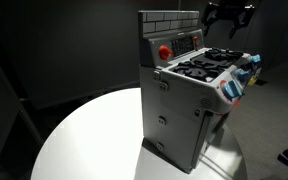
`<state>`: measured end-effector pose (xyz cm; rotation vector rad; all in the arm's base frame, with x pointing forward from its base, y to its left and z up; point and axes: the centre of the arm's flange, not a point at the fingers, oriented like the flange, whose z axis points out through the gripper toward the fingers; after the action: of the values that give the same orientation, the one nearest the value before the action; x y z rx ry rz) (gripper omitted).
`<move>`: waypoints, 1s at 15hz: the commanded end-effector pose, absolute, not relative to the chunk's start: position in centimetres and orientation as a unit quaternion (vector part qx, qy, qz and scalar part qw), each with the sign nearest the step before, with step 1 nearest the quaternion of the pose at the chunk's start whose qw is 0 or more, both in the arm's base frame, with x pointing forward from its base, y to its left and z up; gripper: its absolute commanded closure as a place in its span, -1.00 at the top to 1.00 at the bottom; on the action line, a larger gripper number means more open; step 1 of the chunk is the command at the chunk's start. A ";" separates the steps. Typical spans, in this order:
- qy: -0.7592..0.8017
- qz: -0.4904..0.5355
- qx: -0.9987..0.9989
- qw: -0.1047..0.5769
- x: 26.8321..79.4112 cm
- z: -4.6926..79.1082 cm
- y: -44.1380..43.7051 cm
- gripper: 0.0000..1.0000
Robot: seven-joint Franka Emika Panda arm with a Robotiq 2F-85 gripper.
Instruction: Push the top right button of the toy stove
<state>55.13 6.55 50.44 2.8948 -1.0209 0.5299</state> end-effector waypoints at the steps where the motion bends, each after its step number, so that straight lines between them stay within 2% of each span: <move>1: -0.350 0.161 0.923 0.019 58.2 50.8 6.3 1.00; 15: -0.382 0.139 0.913 0.025 60.9 50.8 5.5 1.00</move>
<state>59.65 5.29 50.10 2.8466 -1.1491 0.4342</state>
